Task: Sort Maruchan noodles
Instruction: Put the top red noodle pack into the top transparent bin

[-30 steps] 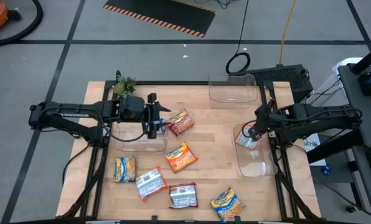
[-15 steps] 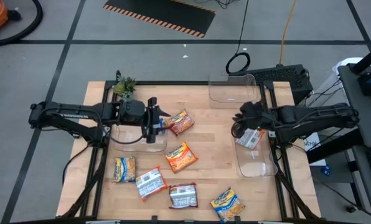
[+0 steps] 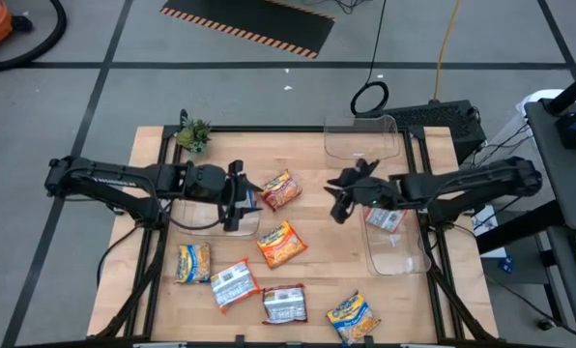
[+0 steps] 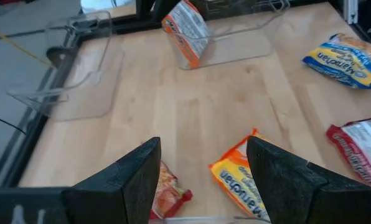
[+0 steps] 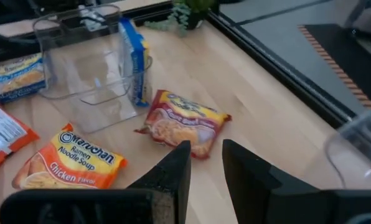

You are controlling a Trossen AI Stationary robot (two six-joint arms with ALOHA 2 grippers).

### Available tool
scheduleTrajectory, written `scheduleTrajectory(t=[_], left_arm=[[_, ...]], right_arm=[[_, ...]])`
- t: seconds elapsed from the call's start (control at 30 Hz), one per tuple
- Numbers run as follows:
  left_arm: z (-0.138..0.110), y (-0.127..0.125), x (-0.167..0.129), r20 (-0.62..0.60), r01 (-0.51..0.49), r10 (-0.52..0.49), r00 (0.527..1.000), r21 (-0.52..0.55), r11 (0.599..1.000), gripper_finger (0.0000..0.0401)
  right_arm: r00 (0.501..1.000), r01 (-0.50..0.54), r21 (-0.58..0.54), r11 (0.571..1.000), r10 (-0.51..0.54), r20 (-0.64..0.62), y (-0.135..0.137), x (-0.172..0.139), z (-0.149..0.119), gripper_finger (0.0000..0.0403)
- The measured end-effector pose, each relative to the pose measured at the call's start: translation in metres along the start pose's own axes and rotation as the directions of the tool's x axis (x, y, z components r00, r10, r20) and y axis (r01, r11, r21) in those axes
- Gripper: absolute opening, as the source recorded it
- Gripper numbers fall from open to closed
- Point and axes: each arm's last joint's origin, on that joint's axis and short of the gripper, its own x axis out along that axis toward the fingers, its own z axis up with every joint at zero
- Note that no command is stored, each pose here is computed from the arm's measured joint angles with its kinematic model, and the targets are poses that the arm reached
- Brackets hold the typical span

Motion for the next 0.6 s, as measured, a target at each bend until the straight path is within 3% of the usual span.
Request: scheduleTrajectory(t=[0.13,0.37,0.6], left_arm=[[-0.002,-0.008,-0.001,-0.028,-0.008,0.007,1.000,-0.024,1.000,0.0243],[-0.005,-0.027,0.000,-0.076,-0.027,0.032,0.997,0.068,0.997,0.0243],[-0.006,-0.028,0.000,-0.078,-0.037,0.037,0.996,0.008,0.999,0.0243]], right_arm=[[1.000,-0.024,-0.043,0.999,0.024,-0.014,0.009,0.017,-0.004,0.0089],[0.998,-0.061,-0.129,0.990,0.059,-0.019,0.027,0.045,-0.013,0.0089],[0.981,-0.165,-0.146,0.975,0.177,0.075,0.043,0.065,-0.011,0.0089]])
